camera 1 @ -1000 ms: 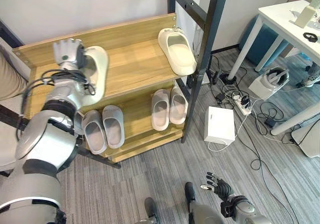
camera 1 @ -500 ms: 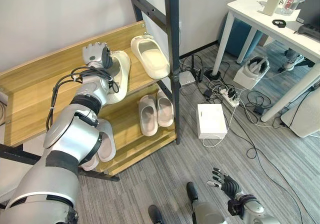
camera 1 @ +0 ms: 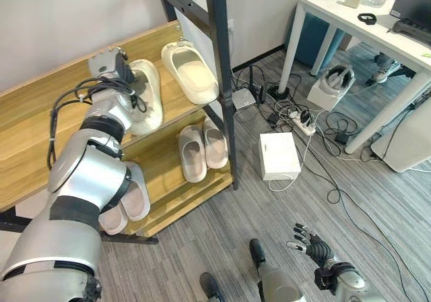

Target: Arrange the slippers neatly on the shoe rack.

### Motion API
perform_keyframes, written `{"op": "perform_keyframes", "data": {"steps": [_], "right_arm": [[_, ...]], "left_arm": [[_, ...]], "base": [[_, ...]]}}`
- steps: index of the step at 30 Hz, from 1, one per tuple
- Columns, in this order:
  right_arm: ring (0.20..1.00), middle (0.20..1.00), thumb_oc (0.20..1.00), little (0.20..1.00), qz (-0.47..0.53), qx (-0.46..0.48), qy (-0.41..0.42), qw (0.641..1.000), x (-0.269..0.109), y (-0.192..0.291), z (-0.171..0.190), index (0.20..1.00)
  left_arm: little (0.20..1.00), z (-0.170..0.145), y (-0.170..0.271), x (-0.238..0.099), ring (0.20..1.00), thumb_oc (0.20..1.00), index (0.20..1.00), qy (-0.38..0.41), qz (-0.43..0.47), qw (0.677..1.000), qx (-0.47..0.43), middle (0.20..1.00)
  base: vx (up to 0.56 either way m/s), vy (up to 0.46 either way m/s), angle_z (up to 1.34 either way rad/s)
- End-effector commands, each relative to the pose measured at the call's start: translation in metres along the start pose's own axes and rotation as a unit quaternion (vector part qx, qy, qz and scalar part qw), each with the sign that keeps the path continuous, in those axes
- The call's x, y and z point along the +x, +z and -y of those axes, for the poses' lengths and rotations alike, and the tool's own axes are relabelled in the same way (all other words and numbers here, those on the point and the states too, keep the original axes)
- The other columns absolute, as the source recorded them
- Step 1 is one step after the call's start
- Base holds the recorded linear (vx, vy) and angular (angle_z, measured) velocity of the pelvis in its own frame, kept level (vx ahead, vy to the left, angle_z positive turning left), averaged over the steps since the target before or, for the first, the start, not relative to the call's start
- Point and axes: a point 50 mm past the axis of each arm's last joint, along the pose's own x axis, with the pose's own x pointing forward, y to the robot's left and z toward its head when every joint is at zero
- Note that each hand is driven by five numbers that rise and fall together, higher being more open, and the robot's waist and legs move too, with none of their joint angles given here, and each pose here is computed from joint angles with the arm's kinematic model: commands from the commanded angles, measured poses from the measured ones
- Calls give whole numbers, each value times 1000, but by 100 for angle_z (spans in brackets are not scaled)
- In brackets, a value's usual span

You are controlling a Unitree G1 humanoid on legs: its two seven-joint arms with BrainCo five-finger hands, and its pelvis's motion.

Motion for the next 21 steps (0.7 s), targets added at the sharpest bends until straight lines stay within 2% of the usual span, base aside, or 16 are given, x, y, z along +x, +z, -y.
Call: {"op": "perform_keyframes", "data": {"steps": [1,10,16,21], "right_arm": [[1000,1000,1000,1000,34,-13,0,999,4,14,1,1000],[1000,1000,1000,1000,10,7,-19,1000,15,10,0,1000],[1000,1000,1000,1000,-5,18,-11,1000,16,3,-7,1000],[1000,1000,1000,1000,-4,10,0,1000,15,1,-9,1000]], "left_arm": [[1000,-29,31,7,1000,1000,1000,40,31,998,-23,1000],[1000,-8,76,-3,1000,1000,1000,-33,77,996,20,1000],[1000,-11,85,-5,1000,1000,1000,-13,98,995,-3,1000],[1000,-13,71,-2,1000,1000,1000,12,91,996,-5,1000]], "base": [[7,4,21],[-12,-8,18],[-36,-17,12],[-38,-7,7]]}}
